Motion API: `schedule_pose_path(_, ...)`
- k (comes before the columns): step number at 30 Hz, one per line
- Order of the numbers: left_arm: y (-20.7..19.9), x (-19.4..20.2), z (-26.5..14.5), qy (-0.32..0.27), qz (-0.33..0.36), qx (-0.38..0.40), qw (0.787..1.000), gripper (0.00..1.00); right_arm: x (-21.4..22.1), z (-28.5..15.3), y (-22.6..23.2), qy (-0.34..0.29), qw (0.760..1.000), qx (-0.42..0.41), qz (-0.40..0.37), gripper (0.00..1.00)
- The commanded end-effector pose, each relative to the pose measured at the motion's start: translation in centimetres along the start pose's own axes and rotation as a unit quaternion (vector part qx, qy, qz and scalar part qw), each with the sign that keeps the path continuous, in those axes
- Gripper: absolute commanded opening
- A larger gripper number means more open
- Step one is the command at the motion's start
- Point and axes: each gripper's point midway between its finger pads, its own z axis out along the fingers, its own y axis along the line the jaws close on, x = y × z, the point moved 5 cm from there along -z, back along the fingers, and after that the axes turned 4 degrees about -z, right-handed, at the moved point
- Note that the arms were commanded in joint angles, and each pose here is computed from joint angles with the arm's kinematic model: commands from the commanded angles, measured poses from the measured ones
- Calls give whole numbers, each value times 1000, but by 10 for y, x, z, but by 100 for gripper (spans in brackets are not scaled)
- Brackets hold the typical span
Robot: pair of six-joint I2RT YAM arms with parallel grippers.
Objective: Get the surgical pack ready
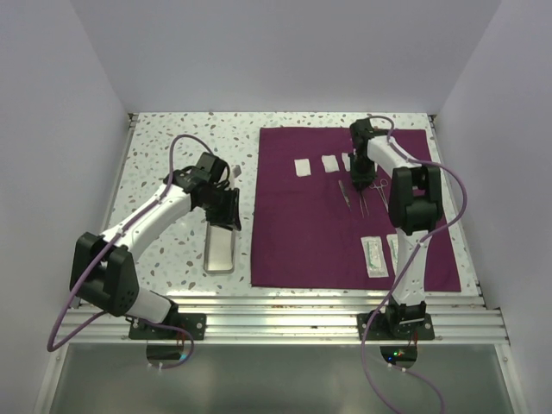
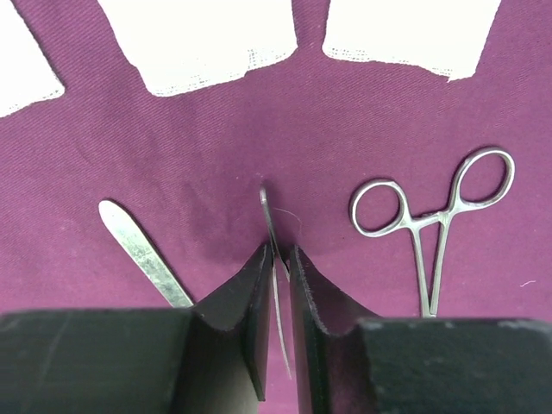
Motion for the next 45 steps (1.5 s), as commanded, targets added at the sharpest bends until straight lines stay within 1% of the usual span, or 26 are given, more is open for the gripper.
schedule_pose_path(1, -15, -7, -19, -25, 12, 33, 999, 33, -4, 2, 3, -6, 1000, -9, -8, 16)
schedule_pose_path(3, -17, -7, -21, -26, 12, 40, 999, 34, -5, 0, 2, -6, 1000, -11, -6, 11)
schedule_pose_path(4, -19, -7, -22, -27, 12, 43, 999, 34, -7, -3, 2, -9, 1000, -9, -3, 3)
schedule_pose_path(5, -20, -8, -23, -29, 12, 45, 998, 34, -11, -10, 1, -14, 1000, -4, -2, 0)
schedule_pose_path(8, -27, -13, -29, -43, 15, 66, 997, 36, -27, -54, -3, -52, 999, -3, 16, 0)
schedule_pose_path(11, -42, -22, -33, -60, 22, 112, 992, 39, -40, -104, 5, -97, 994, -38, 26, 0)
schedule_pose_path(12, -51, -27, -36, -69, 26, 144, 987, 42, -42, -122, 17, -106, 990, -87, 29, 0)
schedule_pose_path(14, -62, -32, -38, -77, 30, 179, 980, 44, -40, -140, 33, -111, 982, -153, 28, 0)
schedule_pose_path(15, -73, -39, -43, -91, 43, 218, 971, 45, -39, -143, 48, -115, 971, -207, 21, 0)
schedule_pose_path(16, -80, -41, -47, -94, 40, 238, 966, 48, -32, -167, 71, -115, 942, -315, 7, 0)
schedule_pose_path(17, -85, -44, -50, -102, 43, 258, 960, 50, -27, -177, 86, -109, 917, -383, 2, 0)
schedule_pose_path(18, -95, -49, -56, -118, 59, 292, 947, 52, -24, -174, 102, -117, 888, -445, -3, 0)
schedule_pose_path(19, -99, -51, -59, -123, 62, 309, 941, 56, -20, -183, 113, -101, 863, -495, 14, 0)
schedule_pose_path(20, -103, -51, -63, -123, 57, 324, 936, 57, -19, -208, 126, -129, 822, -555, -17, 0)
schedule_pose_path(21, -107, -55, -65, -135, 64, 334, 931, 59, -6, -203, 134, -114, 816, -566, -18, 0)
schedule_pose_path(23, -110, -57, -67, -135, 58, 350, 925, 63, 8, -220, 154, -110, 796, -594, -43, 0)
schedule_pose_path(24, -111, -57, -66, -137, 59, 354, 923, 63, 12, -224, 159, -113, 790, -601, -50, 0)
schedule_pose_path(25, -111, -57, -64, -134, 53, 354, 924, 64, 19, -231, 170, -102, 783, -612, -50, 0)
schedule_pose_path(27, -109, -56, -58, -133, 44, 350, 926, 65, 23, -239, 177, -113, 773, -622, -50, 0)
schedule_pose_path(28, -107, -56, -56, -133, 40, 348, 927, 65, 28, -243, 183, -102, 770, -629, -39, 0)
schedule_pose_path(29, -105, -55, -53, -130, 31, 344, 929, 65, 26, -248, 186, -115, 763, -635, -39, 0)
schedule_pose_path(31, -103, -54, -48, -125, 20, 336, 933, 65, 31, -251, 191, -101, 760, -642, -23, 0)
schedule_pose_path(37, -94, -56, -35, -113, 3, 297, 948, 62, 36, -256, 197, -104, 759, -643, 7, 0)
schedule_pose_path(41, -92, -58, -29, -105, -6, 288, 952, 60, 41, -262, 206, -101, 756, -647, 0, 0)
schedule_pose_path(44, -92, -61, -27, -106, -8, 284, 953, 55, 47, -263, 214, -95, 757, -646, -8, 0)
schedule_pose_path(45, -92, -62, -27, -106, -8, 282, 953, 49, 49, -262, 216, -90, 758, -646, -10, 0)
